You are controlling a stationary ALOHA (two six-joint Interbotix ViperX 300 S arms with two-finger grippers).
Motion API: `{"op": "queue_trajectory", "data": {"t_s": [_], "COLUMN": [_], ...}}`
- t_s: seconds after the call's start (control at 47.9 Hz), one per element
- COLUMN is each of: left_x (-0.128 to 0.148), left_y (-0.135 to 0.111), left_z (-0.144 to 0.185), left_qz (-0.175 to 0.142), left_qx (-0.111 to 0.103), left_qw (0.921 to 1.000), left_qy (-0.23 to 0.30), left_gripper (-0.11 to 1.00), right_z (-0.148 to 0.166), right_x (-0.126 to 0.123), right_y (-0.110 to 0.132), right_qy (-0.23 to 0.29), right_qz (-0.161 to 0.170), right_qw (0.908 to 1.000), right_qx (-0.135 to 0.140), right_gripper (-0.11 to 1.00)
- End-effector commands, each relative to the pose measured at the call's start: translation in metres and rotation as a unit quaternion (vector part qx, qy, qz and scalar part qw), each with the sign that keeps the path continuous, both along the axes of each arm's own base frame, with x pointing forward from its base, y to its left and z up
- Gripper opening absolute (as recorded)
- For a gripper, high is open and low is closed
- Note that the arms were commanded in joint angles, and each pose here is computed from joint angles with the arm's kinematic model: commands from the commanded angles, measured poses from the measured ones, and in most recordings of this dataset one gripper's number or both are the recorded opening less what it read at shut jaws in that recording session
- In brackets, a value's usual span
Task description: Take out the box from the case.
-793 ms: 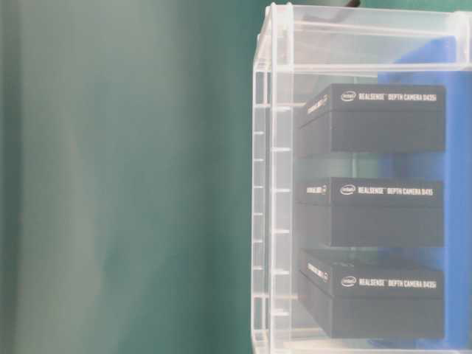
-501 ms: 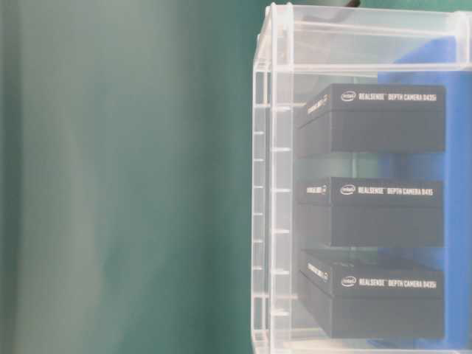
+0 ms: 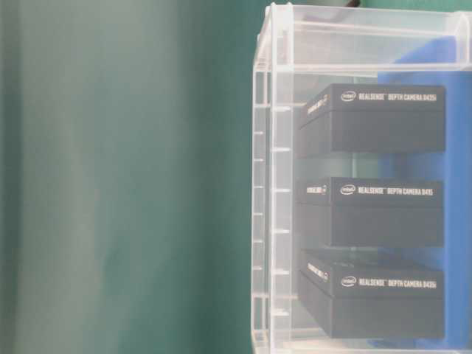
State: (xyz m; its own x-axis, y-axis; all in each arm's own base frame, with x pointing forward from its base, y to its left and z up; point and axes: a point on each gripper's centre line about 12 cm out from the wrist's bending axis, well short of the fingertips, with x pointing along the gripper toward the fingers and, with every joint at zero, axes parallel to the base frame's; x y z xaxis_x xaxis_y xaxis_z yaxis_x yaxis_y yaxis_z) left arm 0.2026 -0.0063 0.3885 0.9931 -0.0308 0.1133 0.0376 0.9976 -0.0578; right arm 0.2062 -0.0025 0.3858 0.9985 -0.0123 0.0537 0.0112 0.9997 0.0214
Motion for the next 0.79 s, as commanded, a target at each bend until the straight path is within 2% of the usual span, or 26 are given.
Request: {"op": "queue_trajectory", "data": {"t_s": [0.0,0.125,0.292,0.418,0.48,0.585,0.647,0.689,0.71,0.731,0.772], "left_x": [0.0,0.003,0.003,0.001,0.001,0.001,0.0,-0.001,-0.002,-0.002,-0.003], "left_y": [-0.003,-0.006,-0.01,-0.01,-0.01,-0.01,-0.01,-0.01,-0.01,-0.01,-0.01], "left_z": [0.025,0.03,0.031,0.029,0.023,0.009,0.004,0.001,-0.001,-0.001,-0.003], "left_qz": [-0.006,-0.013,-0.023,-0.024,-0.021,-0.012,-0.004,0.001,0.005,0.007,0.012], "left_qx": [0.001,0.001,-0.003,-0.027,-0.044,-0.066,-0.08,-0.087,-0.092,-0.095,-0.103], "left_qw": [0.9999,0.9998,0.9988,0.9951,0.9885,0.9717,0.9589,0.9498,0.9424,0.938,0.9275], "left_qy": [-0.009,0.015,0.043,0.092,0.143,0.227,0.272,0.301,0.322,0.333,0.359], "left_gripper": [0.02,0.02,0.02,0.02,0.02,0.02,0.02,0.02,0.02,0.02,0.02], "right_z": [0.021,0.026,0.02,0.018,0.016,0.006,0.001,-0.003,-0.005,-0.008,-0.012], "right_x": [0.0,0.004,0.008,0.007,0.007,0.007,0.006,0.005,0.005,0.004,0.003], "right_y": [0.0,0.0,0.0,0.0,0.0,0.0,0.0,0.0,-0.001,0.0,0.0], "right_qy": [-0.022,-0.012,0.04,0.11,0.154,0.249,0.306,0.345,0.363,0.39,0.425], "right_qz": [0.0,0.0,0.001,-0.001,-0.005,-0.019,-0.03,-0.039,-0.044,-0.05,-0.061], "right_qw": [0.9998,0.9999,0.9992,0.9931,0.986,0.9631,0.9442,0.9292,0.921,0.9088,0.8908], "right_qx": [0.002,0.004,0.009,0.042,0.064,0.101,0.119,0.128,0.133,0.139,0.149], "right_gripper": [0.03,0.03,0.03,0.03,0.03,0.03,0.03,0.03,0.03,0.03,0.03]}}
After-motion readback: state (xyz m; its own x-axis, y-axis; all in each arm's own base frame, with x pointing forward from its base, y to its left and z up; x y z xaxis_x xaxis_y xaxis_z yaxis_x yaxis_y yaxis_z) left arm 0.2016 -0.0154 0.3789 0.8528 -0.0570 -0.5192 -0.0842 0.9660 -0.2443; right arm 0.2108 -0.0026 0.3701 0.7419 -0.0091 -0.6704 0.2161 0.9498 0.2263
